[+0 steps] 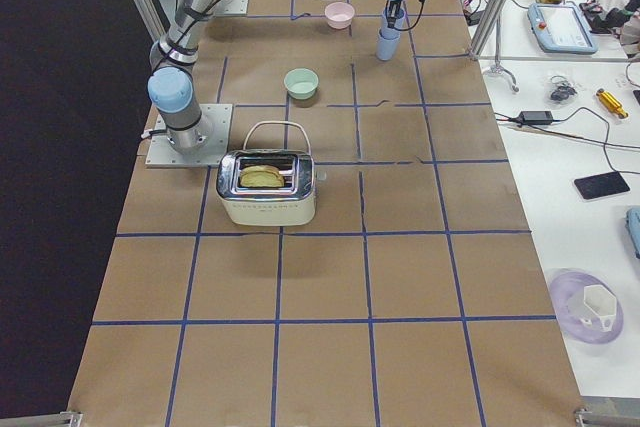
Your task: Stack blue cups with both arms
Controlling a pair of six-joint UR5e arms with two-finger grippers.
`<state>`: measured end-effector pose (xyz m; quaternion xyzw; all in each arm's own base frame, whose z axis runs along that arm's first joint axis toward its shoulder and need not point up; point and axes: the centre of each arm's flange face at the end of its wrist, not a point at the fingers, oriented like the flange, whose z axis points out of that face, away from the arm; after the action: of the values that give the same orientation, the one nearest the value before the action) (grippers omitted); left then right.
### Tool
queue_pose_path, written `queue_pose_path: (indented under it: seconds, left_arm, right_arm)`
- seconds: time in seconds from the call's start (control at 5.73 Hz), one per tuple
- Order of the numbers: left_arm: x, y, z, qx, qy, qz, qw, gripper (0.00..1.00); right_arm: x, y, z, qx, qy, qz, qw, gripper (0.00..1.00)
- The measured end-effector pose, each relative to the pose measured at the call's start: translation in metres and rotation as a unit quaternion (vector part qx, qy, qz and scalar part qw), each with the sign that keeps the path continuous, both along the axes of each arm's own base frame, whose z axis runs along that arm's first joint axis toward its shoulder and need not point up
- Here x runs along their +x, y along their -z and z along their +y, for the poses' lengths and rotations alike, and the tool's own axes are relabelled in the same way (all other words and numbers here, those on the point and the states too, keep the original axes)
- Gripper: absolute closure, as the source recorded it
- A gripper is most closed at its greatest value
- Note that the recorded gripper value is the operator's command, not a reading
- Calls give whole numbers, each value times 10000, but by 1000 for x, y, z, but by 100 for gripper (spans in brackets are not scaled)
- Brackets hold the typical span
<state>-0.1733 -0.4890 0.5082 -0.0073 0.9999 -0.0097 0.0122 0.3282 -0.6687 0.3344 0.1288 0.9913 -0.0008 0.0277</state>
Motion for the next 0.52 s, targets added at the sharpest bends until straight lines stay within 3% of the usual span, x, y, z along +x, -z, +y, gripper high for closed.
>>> queue_pose_path:
  seconds: [0.52]
  left_arm:
    - [1,-4,3,-54,-35,9,10000,1]
  right_arm:
    - [-5,-18,-1,-113,57,-46,9999,0]
